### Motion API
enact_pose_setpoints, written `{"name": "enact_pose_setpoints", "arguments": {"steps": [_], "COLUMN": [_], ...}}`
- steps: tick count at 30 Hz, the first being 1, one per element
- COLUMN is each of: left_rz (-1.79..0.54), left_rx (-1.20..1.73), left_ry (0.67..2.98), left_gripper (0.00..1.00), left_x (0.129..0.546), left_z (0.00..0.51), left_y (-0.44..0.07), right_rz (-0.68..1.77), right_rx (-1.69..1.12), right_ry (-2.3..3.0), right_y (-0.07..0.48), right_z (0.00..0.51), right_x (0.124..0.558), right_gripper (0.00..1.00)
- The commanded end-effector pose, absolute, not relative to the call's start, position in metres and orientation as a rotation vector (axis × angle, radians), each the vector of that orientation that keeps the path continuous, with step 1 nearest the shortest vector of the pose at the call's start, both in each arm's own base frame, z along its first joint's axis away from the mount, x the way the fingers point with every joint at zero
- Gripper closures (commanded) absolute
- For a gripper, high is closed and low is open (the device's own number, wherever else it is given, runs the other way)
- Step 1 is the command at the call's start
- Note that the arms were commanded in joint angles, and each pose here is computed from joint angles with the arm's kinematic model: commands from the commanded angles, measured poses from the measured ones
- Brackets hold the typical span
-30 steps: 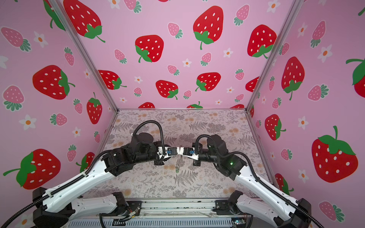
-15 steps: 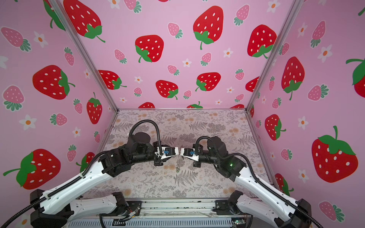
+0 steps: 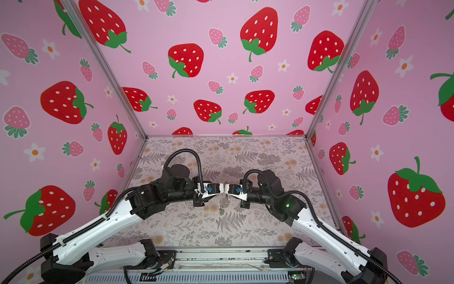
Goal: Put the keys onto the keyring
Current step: 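Close the right gripper on the plate ring again beside the left gripper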
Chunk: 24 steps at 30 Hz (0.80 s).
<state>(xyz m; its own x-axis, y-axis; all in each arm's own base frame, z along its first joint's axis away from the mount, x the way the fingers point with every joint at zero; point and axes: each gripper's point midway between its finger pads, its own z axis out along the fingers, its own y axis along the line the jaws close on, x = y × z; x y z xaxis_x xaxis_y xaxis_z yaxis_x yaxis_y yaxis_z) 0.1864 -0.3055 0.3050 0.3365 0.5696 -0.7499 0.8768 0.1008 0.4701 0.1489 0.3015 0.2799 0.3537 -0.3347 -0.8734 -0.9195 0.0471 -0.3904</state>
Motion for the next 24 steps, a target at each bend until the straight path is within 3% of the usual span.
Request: {"name": "enact_pose_setpoints", "arguments": {"steps": [1, 20, 24], "left_rz": [-0.409, -0.466, -0.470], "left_rx": [1.577, 1.563, 1.560], "left_ry": [1.311, 1.290, 1.289], "left_gripper": [0.77, 0.82, 0.87], "left_x": [0.1851, 0.1819, 0.1830], "left_z": [0.3122, 0.3043, 0.3044], "left_y": [-0.3118, -0.3108, -0.3105], "right_rz": [0.680, 0.706, 0.712], "right_rx": [-1.482, -1.479, -1.484], "right_ry": [1.109, 1.074, 1.064], "right_y": [0.3039, 0.3041, 0.3044], "right_z": [0.3051, 0.3108, 0.3110], "right_x": [0.1458, 0.1401, 0.1385], "right_gripper": [0.99, 0.99, 0.99]}}
